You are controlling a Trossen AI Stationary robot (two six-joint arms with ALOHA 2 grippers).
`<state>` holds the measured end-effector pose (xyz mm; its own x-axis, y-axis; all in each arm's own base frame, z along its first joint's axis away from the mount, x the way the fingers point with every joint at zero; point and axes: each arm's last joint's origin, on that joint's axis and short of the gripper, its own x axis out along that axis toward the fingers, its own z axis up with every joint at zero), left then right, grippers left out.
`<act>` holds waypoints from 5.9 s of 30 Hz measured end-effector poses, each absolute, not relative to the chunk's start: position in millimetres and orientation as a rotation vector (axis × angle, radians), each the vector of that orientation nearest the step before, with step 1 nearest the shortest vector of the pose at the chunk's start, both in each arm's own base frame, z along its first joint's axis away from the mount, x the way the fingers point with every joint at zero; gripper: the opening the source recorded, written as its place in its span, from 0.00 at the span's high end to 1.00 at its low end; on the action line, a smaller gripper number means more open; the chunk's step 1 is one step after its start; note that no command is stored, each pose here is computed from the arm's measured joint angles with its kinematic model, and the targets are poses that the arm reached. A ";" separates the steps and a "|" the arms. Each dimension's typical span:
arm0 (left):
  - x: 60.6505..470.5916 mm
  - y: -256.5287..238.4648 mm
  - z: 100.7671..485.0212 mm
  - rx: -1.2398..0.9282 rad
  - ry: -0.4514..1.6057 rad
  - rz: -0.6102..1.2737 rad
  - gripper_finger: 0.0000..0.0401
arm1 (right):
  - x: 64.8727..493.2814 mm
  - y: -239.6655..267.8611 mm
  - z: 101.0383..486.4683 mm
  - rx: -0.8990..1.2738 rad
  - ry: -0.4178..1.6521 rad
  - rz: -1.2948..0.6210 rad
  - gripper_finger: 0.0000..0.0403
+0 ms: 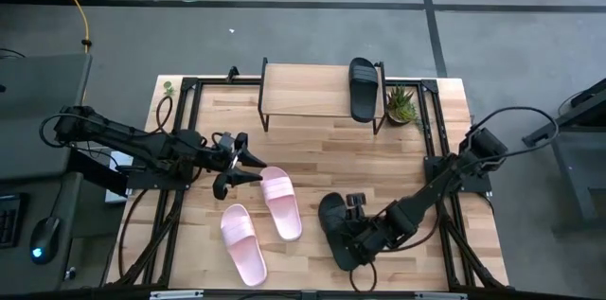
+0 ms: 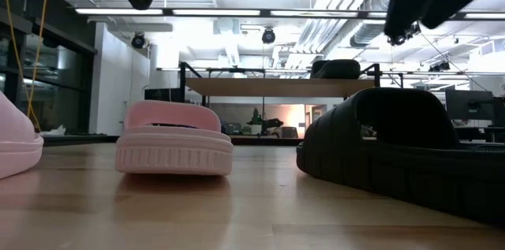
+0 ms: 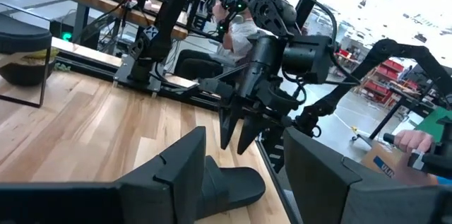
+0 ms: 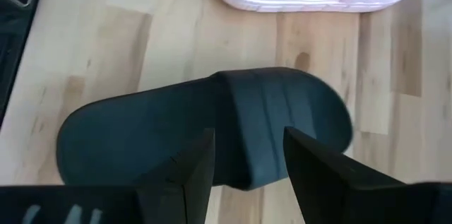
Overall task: Pick and place slides into the shelf
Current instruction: Put the black slipper on the shelf
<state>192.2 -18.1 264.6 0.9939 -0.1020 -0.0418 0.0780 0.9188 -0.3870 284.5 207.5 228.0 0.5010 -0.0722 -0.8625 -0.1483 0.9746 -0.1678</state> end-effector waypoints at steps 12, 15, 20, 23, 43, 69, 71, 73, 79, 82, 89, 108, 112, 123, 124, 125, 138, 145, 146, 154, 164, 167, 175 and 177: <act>192.2 -18.1 264.7 -0.396 0.061 -0.091 0.56 | 294.5 222.2 217.8 -0.309 1.089 0.035 0.60; 192.3 -18.0 264.6 -0.395 0.061 -0.090 0.56 | 300.7 230.7 217.7 -0.378 1.101 0.039 0.60; 192.2 -18.0 264.7 -0.395 0.060 -0.090 0.56 | 309.4 241.3 218.0 -0.497 1.134 -0.002 0.60; 192.2 -18.0 264.7 -0.394 0.060 -0.090 0.56 | 312.4 243.4 215.9 -0.523 1.167 -0.033 0.60; 192.2 -18.0 264.7 -0.395 0.060 -0.090 0.56 | 302.5 256.8 198.7 -0.548 1.208 -0.071 0.60; 192.2 -18.0 264.7 -0.396 0.060 -0.090 0.56 | 306.1 249.1 182.8 -0.654 1.214 -0.119 0.60; 192.2 -18.0 264.7 -0.396 0.060 -0.090 0.56 | 304.2 245.6 175.5 -0.664 1.228 -0.125 0.60; 192.2 -18.0 264.7 -0.396 0.060 -0.090 0.56 | 302.2 242.1 169.0 -0.677 1.243 -0.134 0.60; 192.2 -18.0 264.7 -0.396 0.060 -0.090 0.56 | 305.8 231.4 163.2 -0.667 1.227 -0.214 0.60; 192.2 -18.0 264.8 -0.396 0.059 -0.090 0.56 | 309.3 229.6 163.1 -0.647 1.218 -0.217 0.60; 192.2 -18.0 264.8 -0.396 0.059 -0.090 0.56 | 313.5 229.0 162.9 -0.631 1.203 -0.205 0.60; 192.2 -18.0 264.8 -0.396 0.059 -0.090 0.56 | 313.6 229.0 163.1 -0.589 1.204 -0.217 0.95; 192.2 -18.0 264.8 -0.396 0.059 -0.090 0.56 | 313.6 229.0 163.5 -0.585 1.204 -0.218 0.99; 192.2 -18.0 264.7 -0.396 0.059 -0.090 0.56 | 313.6 229.0 163.4 -0.563 1.205 -0.227 0.99; 192.2 -18.0 264.8 -0.396 0.059 -0.089 0.56 | 313.6 229.0 163.4 -0.563 1.205 -0.227 0.99; 192.2 -18.0 264.8 -0.396 0.059 -0.090 0.56 | 313.6 229.0 163.4 -0.563 1.205 -0.227 0.99; 192.2 -18.0 264.7 -0.396 0.060 -0.089 0.56 | 311.8 227.2 163.9 -0.583 1.209 -0.251 1.00; 192.3 -17.5 264.8 -0.387 0.055 -0.071 0.56 | 311.0 218.5 170.9 -0.589 1.228 -0.285 1.00; 192.3 -17.1 264.7 -0.386 0.053 -0.058 0.56 | 311.3 216.6 173.4 -0.584 1.226 -0.290 1.00; 192.4 -15.2 265.1 -0.338 0.037 0.003 0.56 | 315.4 198.1 189.2 -0.599 1.209 -0.351 1.00; 187.3 -12.7 273.1 -0.259 -0.026 0.058 0.56 | 321.4 171.9 209.4 -0.607 1.196 -0.406 1.00; 183.5 -12.4 275.8 -0.243 -0.038 0.056 0.56 | 322.3 164.7 218.5 -0.607 1.171 -0.423 1.00; 175.9 -11.7 281.0 -0.216 -0.062 0.054 0.56 | 322.2 146.1 243.0 -0.589 1.122 -0.450 1.00; 175.7 -11.7 281.3 -0.210 -0.064 0.054 0.56 | 321.3 142.1 248.6 -0.588 1.117 -0.447 1.00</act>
